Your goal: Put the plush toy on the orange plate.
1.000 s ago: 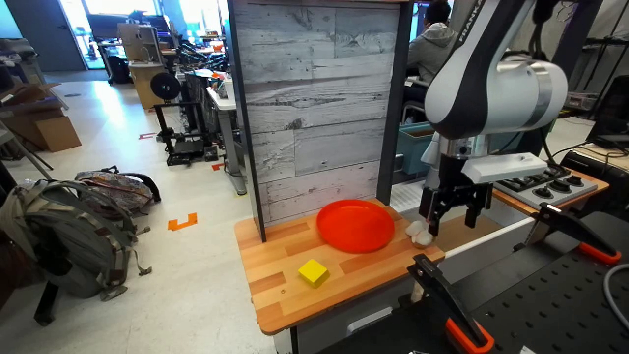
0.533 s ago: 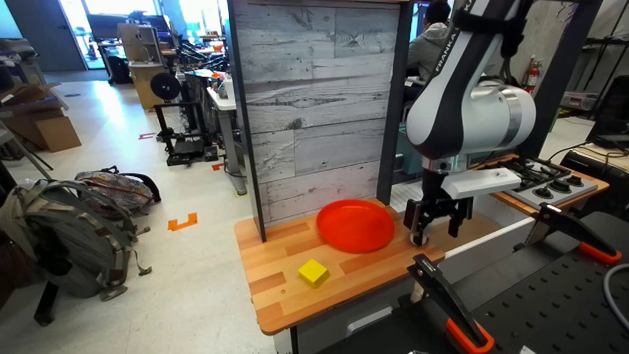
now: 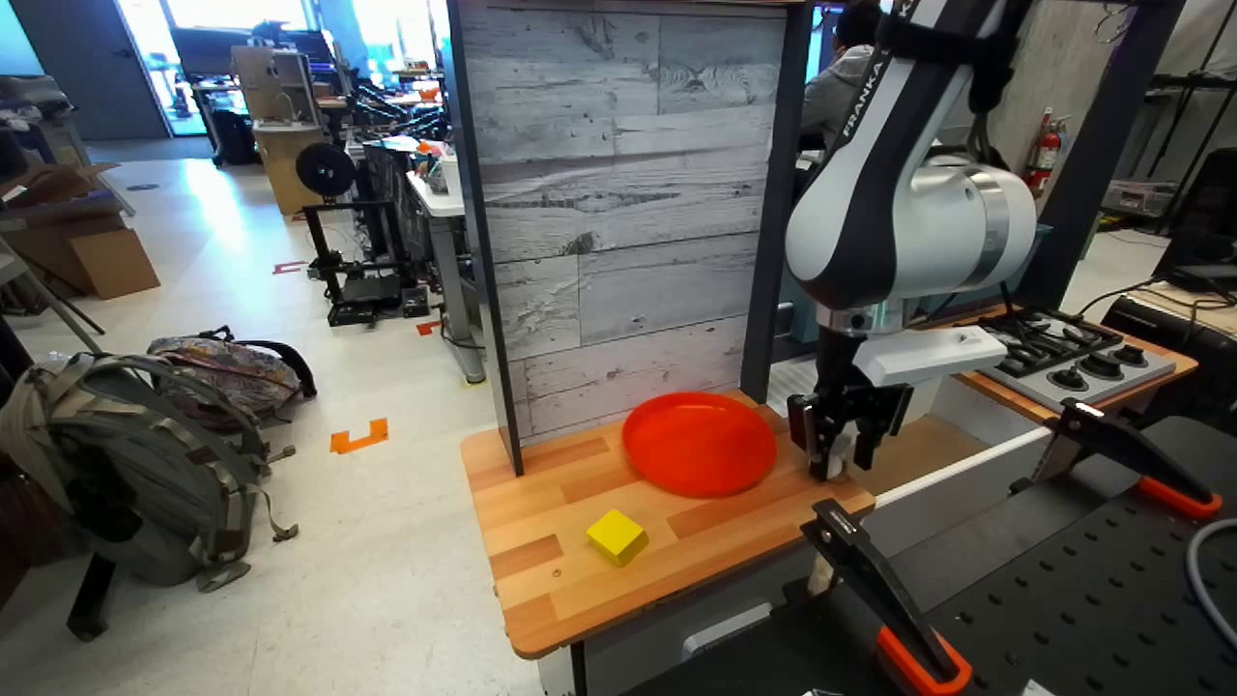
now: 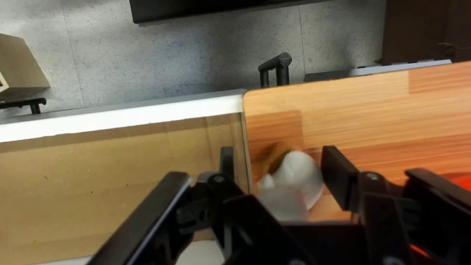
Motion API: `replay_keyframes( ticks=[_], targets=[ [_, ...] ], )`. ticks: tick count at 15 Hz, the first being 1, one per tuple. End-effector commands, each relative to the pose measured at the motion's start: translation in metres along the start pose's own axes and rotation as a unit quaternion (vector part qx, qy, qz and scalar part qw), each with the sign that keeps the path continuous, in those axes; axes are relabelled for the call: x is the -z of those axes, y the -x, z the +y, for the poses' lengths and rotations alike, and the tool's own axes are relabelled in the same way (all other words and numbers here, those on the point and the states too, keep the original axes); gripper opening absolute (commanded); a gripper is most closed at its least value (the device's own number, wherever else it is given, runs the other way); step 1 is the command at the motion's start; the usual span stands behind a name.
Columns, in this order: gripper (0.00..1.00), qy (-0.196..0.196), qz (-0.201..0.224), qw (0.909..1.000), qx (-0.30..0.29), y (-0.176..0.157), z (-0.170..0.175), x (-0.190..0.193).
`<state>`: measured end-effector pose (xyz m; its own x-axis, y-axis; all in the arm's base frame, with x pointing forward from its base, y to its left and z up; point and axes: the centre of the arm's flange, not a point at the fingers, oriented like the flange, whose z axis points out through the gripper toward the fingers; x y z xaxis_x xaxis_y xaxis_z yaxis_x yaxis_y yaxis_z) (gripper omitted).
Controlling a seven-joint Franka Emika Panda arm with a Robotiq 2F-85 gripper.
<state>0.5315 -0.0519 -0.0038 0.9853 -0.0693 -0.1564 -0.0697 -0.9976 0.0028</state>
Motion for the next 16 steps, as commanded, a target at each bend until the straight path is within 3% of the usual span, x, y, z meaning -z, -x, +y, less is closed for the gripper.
replay_keyframes(
  ticks=[1,5,16],
  targets=[
    [0.31,0.006,0.015,0.9999,0.002,-0.006,-0.001,-0.003],
    [0.02,-0.003,0.025,0.9997,-0.003,-0.009,0.002,0.009],
    [0.02,-0.048,0.071,0.9962,-0.016,0.002,-0.006,0.075]
  ],
)
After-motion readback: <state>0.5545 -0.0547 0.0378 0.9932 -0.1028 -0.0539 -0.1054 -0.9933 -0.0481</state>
